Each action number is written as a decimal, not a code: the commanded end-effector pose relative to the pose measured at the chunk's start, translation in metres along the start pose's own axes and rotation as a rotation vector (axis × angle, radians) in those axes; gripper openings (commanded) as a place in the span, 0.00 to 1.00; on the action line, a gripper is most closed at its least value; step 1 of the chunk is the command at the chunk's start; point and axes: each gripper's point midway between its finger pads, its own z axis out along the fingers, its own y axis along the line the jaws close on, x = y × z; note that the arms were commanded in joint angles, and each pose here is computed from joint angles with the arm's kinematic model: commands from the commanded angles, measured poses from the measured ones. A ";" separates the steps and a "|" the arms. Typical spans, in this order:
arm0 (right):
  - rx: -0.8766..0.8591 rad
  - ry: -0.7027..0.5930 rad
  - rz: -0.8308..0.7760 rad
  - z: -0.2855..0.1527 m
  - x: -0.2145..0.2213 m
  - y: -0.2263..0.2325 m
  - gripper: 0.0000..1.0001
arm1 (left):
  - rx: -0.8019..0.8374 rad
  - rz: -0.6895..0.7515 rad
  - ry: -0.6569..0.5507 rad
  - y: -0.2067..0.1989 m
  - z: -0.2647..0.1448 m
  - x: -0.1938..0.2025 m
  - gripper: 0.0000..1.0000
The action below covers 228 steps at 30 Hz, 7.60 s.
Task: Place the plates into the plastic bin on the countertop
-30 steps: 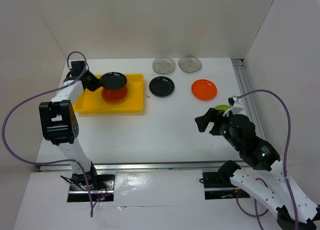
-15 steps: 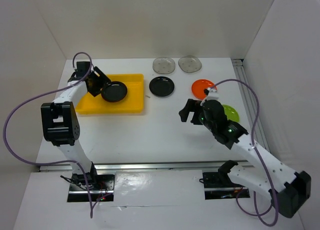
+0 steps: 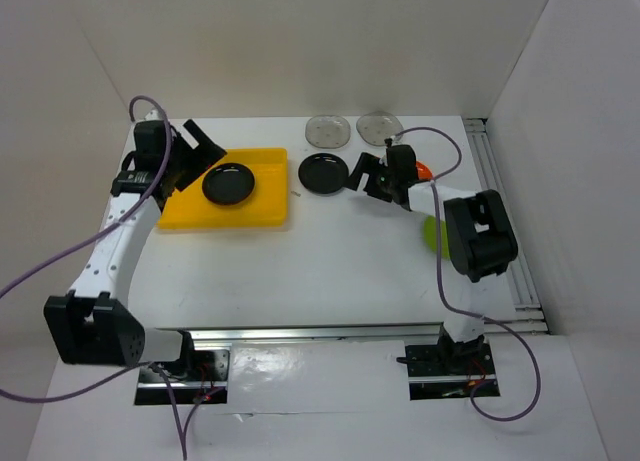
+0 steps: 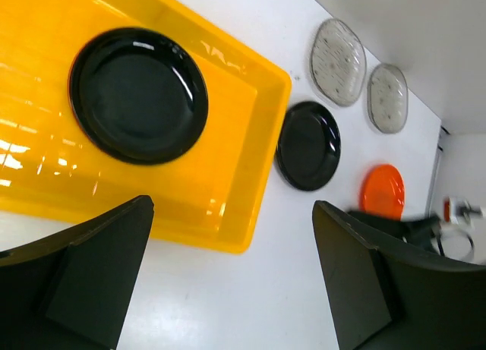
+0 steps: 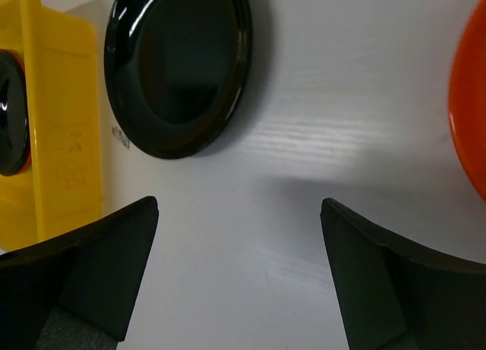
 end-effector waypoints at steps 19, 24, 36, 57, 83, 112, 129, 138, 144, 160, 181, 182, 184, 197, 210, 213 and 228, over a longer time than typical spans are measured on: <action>-0.034 0.134 0.065 0.111 0.015 -0.025 0.19 | 0.154 0.149 0.059 0.015 -0.089 0.062 0.99; -0.065 0.113 0.087 0.090 0.007 -0.020 0.00 | 0.194 0.150 0.153 0.015 -0.075 0.088 0.99; -0.155 -0.116 -0.041 -0.071 -0.029 0.070 0.00 | 0.450 0.244 0.278 -0.069 -0.054 0.148 0.99; -0.488 0.002 -0.066 -0.141 0.010 0.127 0.00 | 0.519 0.246 0.328 -0.103 -0.002 0.203 0.23; -0.277 -0.205 -0.065 -0.173 0.018 0.053 0.99 | -0.080 -0.240 0.067 0.122 0.100 0.016 0.00; 0.207 -0.309 0.130 -0.059 -0.134 -0.166 0.99 | -0.042 -0.229 0.231 0.097 0.088 0.039 1.00; 0.245 -0.094 0.268 -0.014 -0.067 -0.208 0.32 | -0.030 -0.021 0.130 0.032 0.022 0.003 1.00; -0.061 -0.194 0.264 -0.043 -0.086 -0.132 0.00 | 0.276 0.155 0.430 -0.045 0.031 0.091 1.00; -0.200 -0.209 0.080 -0.072 -0.069 -0.037 0.00 | 0.417 0.306 0.491 -0.103 0.019 0.160 1.00; -0.499 -0.129 0.037 -0.106 -0.014 0.092 0.00 | 0.359 0.358 0.520 -0.093 0.042 0.206 0.80; 0.005 -0.394 0.005 -0.181 -0.028 0.038 1.00 | 0.076 0.012 0.208 0.016 0.082 0.053 0.00; 0.063 -0.362 0.001 -0.188 -0.014 0.023 1.00 | 0.065 0.009 0.159 0.022 0.084 0.041 0.00; 0.095 -0.420 -0.010 -0.216 -0.016 0.016 1.00 | 0.026 -0.042 0.112 0.043 0.085 0.025 0.00; 0.419 -0.502 0.421 -0.236 0.071 -0.104 1.00 | -0.055 -0.185 0.078 0.104 0.100 0.015 0.57; 0.699 -0.542 0.635 -0.228 0.092 -0.163 1.00 | 0.003 -0.195 0.059 0.085 0.075 0.009 0.84; 0.697 -0.548 0.625 -0.215 0.081 -0.172 0.97 | 0.004 -0.186 0.059 0.080 0.062 0.006 0.90; 0.766 -0.423 0.639 -0.181 0.082 -0.220 0.83 | 0.155 -0.077 0.072 0.026 0.015 -0.011 0.99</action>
